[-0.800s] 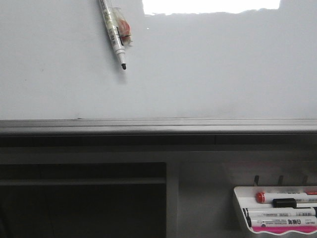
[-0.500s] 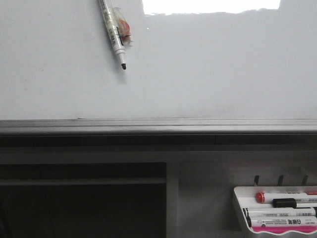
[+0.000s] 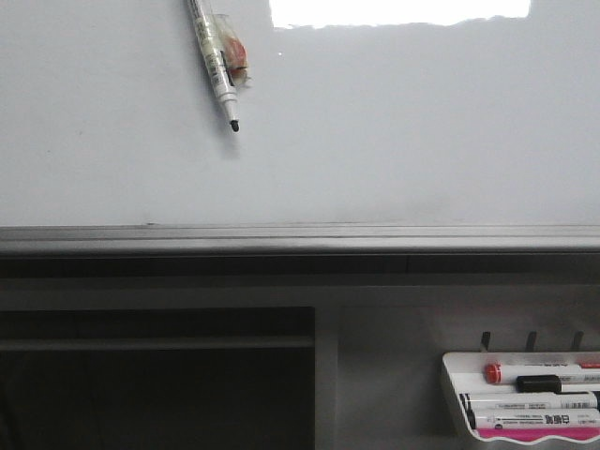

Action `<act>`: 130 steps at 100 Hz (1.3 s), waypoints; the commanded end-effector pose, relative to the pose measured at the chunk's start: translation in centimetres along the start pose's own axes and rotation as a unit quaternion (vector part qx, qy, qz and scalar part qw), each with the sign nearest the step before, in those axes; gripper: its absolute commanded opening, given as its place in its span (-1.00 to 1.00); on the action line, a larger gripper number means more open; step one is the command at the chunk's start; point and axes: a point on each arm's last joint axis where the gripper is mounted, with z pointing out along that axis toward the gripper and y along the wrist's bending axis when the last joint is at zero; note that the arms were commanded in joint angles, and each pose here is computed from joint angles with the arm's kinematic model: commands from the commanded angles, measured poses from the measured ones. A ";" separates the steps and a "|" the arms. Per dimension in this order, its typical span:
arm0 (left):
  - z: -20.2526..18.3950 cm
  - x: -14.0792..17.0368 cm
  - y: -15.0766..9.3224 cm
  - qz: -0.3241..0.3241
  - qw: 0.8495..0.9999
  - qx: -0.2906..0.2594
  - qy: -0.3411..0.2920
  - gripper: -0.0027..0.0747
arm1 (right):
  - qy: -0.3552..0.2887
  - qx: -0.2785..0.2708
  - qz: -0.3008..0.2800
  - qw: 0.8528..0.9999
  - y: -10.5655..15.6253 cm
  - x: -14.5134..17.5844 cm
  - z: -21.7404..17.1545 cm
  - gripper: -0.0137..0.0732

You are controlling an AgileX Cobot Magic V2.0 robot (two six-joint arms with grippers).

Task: Write number 2 on whiteboard

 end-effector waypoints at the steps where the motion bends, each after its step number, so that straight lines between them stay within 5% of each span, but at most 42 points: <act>1: -0.2 -0.4 0.1 -0.006 0.999 -0.005 -0.046 -0.98 | -0.032 0.010 -0.008 0.999 0.0 0.1 0.0 -0.84; 27: -0.2 -0.4 0.1 -0.052 0.998 -0.002 -0.046 -0.98 | -0.039 0.010 0.010 0.999 -0.1 0.0 0.0 -0.84; 42: -0.2 -0.4 0.1 -0.134 0.990 0.002 -0.047 -0.98 | -0.041 0.005 0.107 0.993 0.0 -0.1 0.0 -0.84; 60: -0.2 -0.5 0.1 -0.252 0.966 0.007 -0.052 -0.98 | -0.049 0.003 0.218 0.975 -0.1 -0.2 0.0 -0.84; 79: -0.3 -1.2 0.1 -0.374 0.925 0.015 -0.062 -0.98 | -0.055 -0.007 0.342 0.938 -0.2 -0.9 -0.1 -0.84; 91: -0.7 -3.0 -0.5 -0.346 0.936 0.047 -0.047 -0.98 | -0.043 -0.037 0.314 0.948 0.1 -3.0 -0.5 -0.84; 111: -0.7 -7.3 -2.1 -0.175 0.978 0.109 0.034 -0.98 | 0.082 -0.097 0.220 0.967 0.7 -6.8 0.8 -0.84; 130: 0.8 -11.0 -3.1 -0.135 0.975 0.168 0.060 -0.98 | 0.134 -0.153 0.168 0.965 1.2 -10.0 3.3 -0.84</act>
